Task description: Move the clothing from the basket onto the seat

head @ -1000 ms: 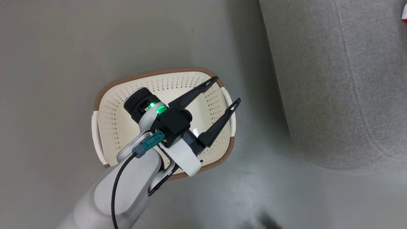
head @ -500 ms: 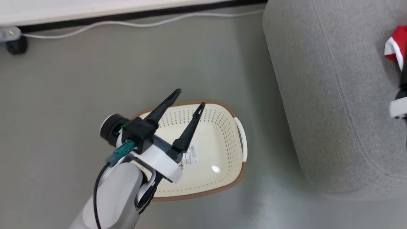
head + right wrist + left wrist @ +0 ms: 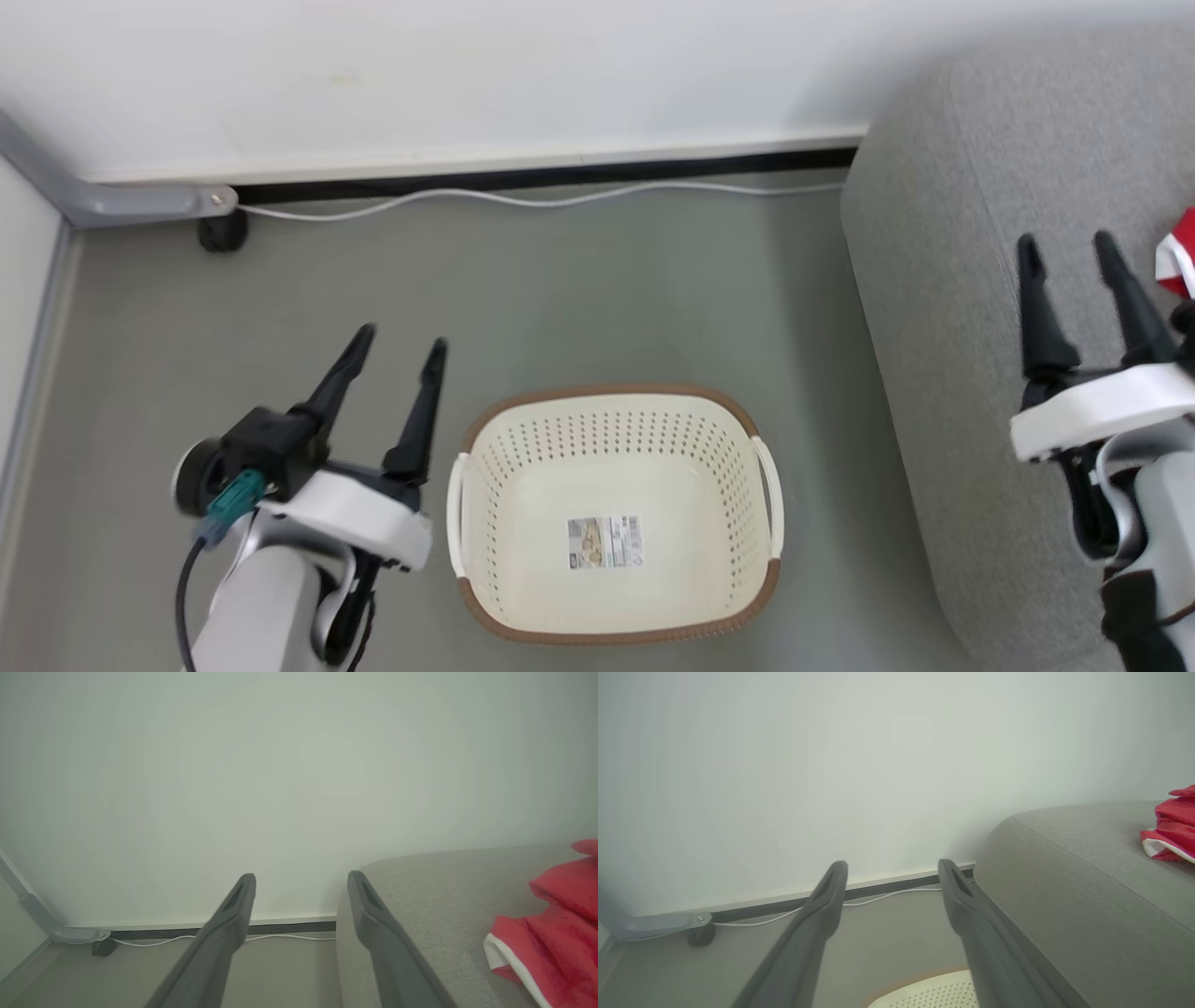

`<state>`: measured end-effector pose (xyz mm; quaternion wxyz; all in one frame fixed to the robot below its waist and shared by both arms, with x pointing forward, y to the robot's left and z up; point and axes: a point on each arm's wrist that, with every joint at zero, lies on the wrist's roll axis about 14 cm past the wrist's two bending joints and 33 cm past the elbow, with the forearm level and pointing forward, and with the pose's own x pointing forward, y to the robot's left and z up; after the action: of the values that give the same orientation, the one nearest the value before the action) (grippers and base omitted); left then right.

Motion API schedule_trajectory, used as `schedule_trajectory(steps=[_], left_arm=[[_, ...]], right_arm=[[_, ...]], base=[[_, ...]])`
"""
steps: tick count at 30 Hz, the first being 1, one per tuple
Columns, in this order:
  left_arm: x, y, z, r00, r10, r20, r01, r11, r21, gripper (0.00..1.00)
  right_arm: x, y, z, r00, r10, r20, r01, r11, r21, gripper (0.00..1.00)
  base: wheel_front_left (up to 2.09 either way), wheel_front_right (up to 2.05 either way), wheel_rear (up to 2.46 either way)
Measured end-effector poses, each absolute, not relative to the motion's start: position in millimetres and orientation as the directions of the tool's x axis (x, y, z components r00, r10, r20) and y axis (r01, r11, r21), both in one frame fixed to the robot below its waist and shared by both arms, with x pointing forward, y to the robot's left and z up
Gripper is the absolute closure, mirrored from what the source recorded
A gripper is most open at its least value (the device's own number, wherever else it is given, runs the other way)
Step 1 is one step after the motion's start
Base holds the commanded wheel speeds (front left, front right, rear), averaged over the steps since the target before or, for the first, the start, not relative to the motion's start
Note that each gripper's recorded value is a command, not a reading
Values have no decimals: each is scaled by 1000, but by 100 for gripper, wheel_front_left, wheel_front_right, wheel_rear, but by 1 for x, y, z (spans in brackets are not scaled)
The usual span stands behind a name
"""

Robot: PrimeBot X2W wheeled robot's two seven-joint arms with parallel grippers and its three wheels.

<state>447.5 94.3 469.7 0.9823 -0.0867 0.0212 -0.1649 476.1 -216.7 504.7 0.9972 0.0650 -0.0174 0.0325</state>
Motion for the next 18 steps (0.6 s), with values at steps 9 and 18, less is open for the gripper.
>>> schedule_trajectory(steps=[9, 18], left_arm=[[414, 163, 469, 990, -137, -40, 132, 984, -121, 0], [374, 200, 457, 997, -2, -76, -8, 991, -131, 0]], right_arm=[[450, -175, 508, 988, 149, 50, -155, 976, 154, 0], [419, -167, 499, 989, 146, 31, -149, 972, 181, 0]], base=[[0, 0, 0], [0, 0, 0]])
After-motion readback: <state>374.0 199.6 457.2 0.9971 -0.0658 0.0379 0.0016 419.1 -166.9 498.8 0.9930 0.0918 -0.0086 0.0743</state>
